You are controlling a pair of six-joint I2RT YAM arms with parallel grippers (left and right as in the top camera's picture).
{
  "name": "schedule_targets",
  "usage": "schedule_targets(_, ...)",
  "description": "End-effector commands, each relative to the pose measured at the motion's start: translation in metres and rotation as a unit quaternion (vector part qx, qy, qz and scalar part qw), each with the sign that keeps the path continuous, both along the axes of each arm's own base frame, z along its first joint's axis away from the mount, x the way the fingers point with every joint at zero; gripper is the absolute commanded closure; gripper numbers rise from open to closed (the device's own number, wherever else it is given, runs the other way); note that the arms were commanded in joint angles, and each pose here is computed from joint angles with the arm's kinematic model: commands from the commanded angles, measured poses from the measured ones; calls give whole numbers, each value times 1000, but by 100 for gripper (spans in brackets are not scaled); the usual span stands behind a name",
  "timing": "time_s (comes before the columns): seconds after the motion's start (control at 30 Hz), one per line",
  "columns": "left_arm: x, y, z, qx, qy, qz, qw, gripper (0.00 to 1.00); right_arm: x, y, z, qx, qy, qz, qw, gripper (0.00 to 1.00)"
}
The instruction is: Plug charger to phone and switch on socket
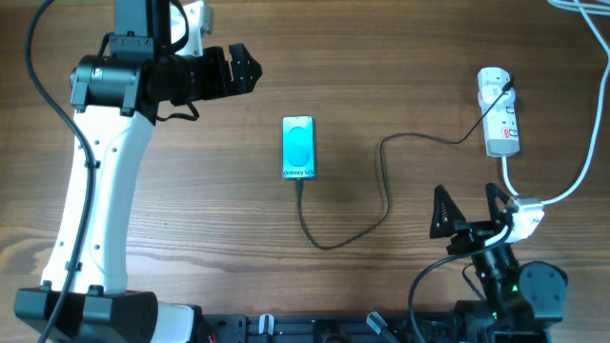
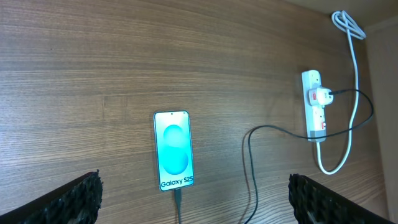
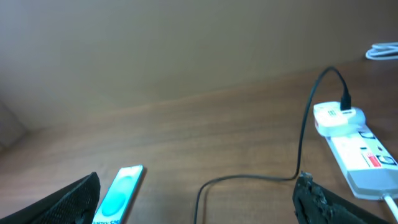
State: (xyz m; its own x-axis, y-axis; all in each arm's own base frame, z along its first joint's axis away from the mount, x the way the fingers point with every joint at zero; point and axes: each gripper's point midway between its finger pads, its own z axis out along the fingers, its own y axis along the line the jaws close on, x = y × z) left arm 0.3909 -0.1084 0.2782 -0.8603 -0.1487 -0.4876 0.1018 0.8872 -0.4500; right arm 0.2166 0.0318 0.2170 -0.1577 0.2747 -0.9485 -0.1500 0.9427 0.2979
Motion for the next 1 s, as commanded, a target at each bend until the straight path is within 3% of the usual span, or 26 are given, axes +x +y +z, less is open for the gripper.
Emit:
schedule_targets(0.0,1,1,-3,2,2,-1,1000,0,5,4,-2,-12,-25,11,1000,0)
schedule_targets(0.57,1,2,-3,2,2,-1,1000,0,28,-10,-24,-11,-90,-28,995,0)
schedule_targets(0.97,1,2,-3,2,2,-1,1000,0,30,-20,-41,-51,-63,-55,995,0)
